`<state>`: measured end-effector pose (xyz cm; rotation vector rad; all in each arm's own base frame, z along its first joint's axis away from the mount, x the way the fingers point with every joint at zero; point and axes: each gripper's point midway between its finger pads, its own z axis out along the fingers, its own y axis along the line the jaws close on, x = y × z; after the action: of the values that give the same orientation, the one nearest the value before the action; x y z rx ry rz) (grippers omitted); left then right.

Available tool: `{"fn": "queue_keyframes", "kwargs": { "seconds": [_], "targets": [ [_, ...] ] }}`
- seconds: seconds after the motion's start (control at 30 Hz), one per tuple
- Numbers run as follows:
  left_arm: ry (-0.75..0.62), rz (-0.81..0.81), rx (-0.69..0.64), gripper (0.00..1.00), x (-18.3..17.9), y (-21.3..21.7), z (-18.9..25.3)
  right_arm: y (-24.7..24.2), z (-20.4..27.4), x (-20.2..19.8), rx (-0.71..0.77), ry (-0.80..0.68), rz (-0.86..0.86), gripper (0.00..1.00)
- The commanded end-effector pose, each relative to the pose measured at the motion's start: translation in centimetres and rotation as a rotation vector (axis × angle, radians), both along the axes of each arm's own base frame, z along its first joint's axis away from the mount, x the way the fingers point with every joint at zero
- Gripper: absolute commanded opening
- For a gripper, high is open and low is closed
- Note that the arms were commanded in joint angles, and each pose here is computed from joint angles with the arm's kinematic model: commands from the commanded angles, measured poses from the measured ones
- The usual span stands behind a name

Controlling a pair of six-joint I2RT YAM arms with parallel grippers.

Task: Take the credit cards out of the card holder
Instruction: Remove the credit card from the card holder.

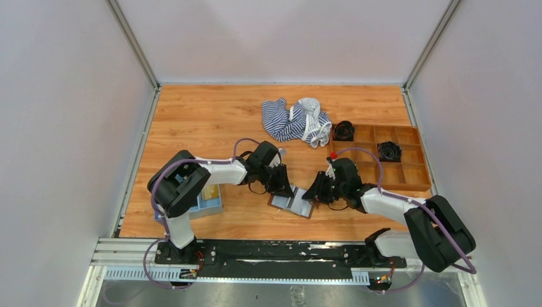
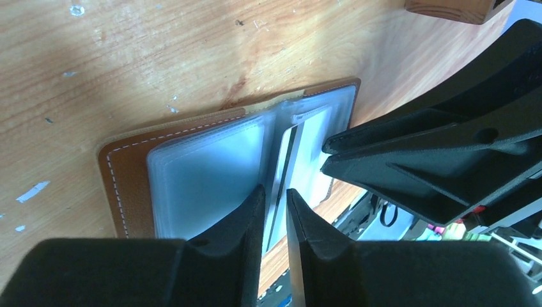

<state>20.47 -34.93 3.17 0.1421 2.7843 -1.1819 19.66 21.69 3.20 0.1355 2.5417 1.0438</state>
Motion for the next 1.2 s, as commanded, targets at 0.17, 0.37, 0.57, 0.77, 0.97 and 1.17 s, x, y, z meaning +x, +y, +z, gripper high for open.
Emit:
{"fn": "queue_keyframes", "kwargs": {
  "seconds": [0.17, 0.37, 0.57, 0.77, 0.97, 1.17],
  "targets": [
    [-0.024, 0.011, -0.009, 0.0, 0.3, 0.6, 0.2, -0.7, -2.0, -1.6, -0.049, 0.065, 0.017, 0.24],
    [-0.035, 0.026, -0.013, 0.0, 0.7, 1.3, 0.6, -0.6, -2.1, -1.6, -0.054, 0.066, 0.024, 0.23],
    [-0.036, 0.054, -0.023, 0.0, 1.1, 3.1, 0.9, -0.7, -2.6, -1.9, -0.063, 0.085, 0.04, 0.21],
    [-0.06, 0.059, -0.052, 0.0, 0.9, 4.2, 2.3, -0.8, -2.2, -1.9, -0.063, 0.075, 0.032, 0.2],
    [-0.169, 0.038, 0.164, 0.0, 1.5, 7.8, 4.6, -0.8, -2.2, -1.9, -0.067, 0.072, 0.032, 0.2],
    [-0.313, 0.051, 0.335, 0.0, 2.9, 11.3, 8.9, -0.7, -1.9, -1.7, -0.061, 0.066, 0.035, 0.22]
  ]
}}
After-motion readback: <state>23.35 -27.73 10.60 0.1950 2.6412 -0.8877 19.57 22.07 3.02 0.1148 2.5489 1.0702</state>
